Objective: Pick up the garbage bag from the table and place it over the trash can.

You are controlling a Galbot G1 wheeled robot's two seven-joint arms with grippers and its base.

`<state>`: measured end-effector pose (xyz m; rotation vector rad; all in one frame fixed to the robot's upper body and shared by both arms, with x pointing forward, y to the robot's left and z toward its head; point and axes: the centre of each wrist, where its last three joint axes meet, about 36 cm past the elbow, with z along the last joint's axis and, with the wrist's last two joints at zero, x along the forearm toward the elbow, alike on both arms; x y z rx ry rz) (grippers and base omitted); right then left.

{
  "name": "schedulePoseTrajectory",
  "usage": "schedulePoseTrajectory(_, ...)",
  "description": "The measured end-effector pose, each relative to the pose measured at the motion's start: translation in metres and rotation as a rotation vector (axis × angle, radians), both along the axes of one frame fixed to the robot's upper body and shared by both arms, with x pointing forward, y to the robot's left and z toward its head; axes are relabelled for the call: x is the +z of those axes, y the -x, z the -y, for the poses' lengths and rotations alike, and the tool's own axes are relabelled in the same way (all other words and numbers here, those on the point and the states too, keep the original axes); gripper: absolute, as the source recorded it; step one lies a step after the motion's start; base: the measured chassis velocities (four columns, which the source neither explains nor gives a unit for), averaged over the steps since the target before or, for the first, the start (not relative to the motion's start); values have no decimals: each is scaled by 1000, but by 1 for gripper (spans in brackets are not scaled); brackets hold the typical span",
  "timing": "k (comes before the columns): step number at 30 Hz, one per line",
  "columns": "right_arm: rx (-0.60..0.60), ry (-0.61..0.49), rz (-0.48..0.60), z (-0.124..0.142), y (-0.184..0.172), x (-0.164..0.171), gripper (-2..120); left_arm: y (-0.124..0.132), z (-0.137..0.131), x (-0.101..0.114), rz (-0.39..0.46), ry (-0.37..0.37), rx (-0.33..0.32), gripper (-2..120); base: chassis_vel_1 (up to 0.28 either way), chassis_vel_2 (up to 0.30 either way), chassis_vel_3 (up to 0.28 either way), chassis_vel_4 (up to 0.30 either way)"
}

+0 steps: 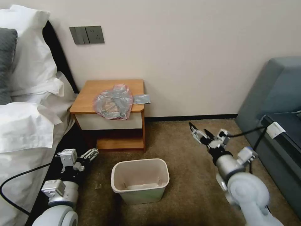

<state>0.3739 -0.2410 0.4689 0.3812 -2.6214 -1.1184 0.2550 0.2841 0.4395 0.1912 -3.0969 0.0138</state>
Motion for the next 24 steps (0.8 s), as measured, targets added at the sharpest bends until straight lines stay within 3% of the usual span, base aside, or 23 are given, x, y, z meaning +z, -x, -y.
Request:
schedulePoseTrajectory(1, 0, 0, 0, 0, 0, 0, 100, 0, 0, 0, 0, 0, 0, 100, 0, 0, 0, 0)
schedulePoseTrajectory(5, 94, -199, -46, -24, -51, 10, 100, 3, -1, 4, 2, 15, 11, 100, 0, 0, 0, 0)
schedulePoseTrajectory(9, 141, -293, -107, -45, -86, 6, 100, 6, -1, 8, 3, 11, 8, 100, 0, 0, 0, 0)
schedulePoseTrajectory(17, 181, -438, -199, -78, -138, -9, 100, 12, 2, 15, 12, 5, -8, 100, 0, 0, 0, 0)
schedulePoseTrajectory(24, 178, -472, -211, -98, -172, -15, 100, 17, 4, 19, 14, -4, -19, 100, 0, 0, 0, 0)
